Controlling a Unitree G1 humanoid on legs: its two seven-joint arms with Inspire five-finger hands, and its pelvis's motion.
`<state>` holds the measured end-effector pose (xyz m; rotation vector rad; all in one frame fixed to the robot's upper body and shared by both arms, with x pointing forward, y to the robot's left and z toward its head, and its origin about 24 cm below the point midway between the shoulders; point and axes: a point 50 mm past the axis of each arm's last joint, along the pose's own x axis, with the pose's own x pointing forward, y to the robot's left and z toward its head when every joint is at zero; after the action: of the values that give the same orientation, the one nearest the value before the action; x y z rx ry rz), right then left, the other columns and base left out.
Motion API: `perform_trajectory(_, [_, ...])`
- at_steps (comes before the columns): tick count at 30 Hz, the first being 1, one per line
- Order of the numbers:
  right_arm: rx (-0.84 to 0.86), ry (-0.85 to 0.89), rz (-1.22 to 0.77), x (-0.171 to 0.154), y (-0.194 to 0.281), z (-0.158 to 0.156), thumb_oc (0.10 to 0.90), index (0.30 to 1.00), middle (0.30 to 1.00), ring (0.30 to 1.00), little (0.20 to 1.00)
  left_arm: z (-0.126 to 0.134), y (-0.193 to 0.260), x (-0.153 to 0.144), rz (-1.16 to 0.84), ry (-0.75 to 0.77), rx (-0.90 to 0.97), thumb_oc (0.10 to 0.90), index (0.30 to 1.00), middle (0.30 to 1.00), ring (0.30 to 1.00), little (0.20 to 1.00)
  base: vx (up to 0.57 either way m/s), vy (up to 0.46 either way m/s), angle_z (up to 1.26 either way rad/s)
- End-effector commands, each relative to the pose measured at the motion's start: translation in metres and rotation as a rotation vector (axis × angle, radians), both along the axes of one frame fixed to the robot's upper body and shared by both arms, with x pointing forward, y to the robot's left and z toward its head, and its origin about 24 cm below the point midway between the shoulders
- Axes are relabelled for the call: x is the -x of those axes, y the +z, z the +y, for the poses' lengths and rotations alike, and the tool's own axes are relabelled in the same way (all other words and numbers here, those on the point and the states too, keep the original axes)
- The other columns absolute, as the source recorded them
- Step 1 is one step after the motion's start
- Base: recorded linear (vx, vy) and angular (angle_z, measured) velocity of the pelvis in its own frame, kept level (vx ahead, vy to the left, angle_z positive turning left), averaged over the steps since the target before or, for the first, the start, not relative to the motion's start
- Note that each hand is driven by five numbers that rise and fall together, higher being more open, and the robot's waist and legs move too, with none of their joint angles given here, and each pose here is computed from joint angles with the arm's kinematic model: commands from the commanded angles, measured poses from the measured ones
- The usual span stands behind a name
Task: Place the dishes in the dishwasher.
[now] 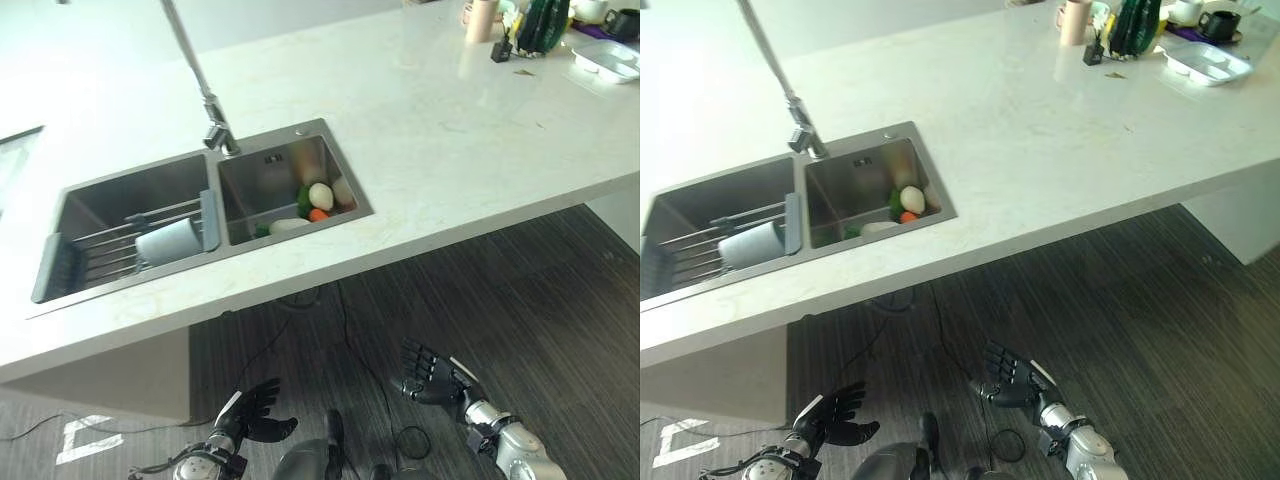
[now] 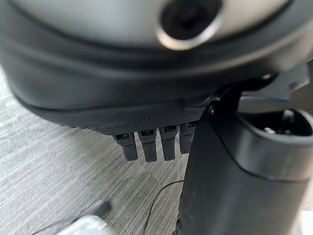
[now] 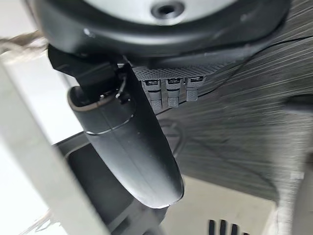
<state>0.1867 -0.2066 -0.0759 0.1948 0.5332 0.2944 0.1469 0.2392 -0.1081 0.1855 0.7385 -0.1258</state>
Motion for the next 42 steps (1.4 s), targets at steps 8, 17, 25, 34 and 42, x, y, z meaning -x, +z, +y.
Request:
perform_trajectory(8, [0.016, -0.072, -0.122, -0.009, 0.015, -0.011, 0.800, 0.900, 0.900, 0.900, 0.900, 0.013, 0.001, -0.005, -0.022, 0.018, -0.049, 0.800, 0.900, 0.900, 0.900, 0.900, 0.09, 0.188, 0.03])
perform_trajectory(17, [0.158, -0.291, 0.058, 0.010, -0.015, -0.060, 0.800, 0.900, 0.900, 0.900, 0.900, 0.008, -0.037, 0.039, 0.279, 0.087, -0.064, 0.800, 0.900, 0.900, 0.900, 0.900, 0.09, 0.247, 1.04])
perform_trajectory(25, [0.122, -0.316, 0.106, 0.036, -0.029, -0.061, 0.800, 0.900, 0.900, 0.900, 0.900, 0.029, -0.028, 0.029, 0.245, 0.105, -0.112, 0.800, 0.900, 0.900, 0.900, 0.900, 0.06, 0.234, 0.14])
perform_trajectory(34, [0.153, -0.338, 0.196, 0.049, -0.042, -0.061, 0.800, 0.900, 0.900, 0.900, 0.900, 0.028, -0.037, 0.049, 0.318, 0.211, -0.114, 0.800, 0.900, 0.900, 0.900, 0.900, 0.01, -0.036, -0.17])
perform_trajectory(42, [0.195, -0.400, 0.233, 0.064, -0.041, -0.087, 0.800, 0.900, 0.900, 0.900, 0.900, 0.133, 0.004, 0.106, 0.118, 1.082, -0.309, 0.800, 0.900, 0.900, 0.900, 0.900, 0.02, 0.014, 0.00])
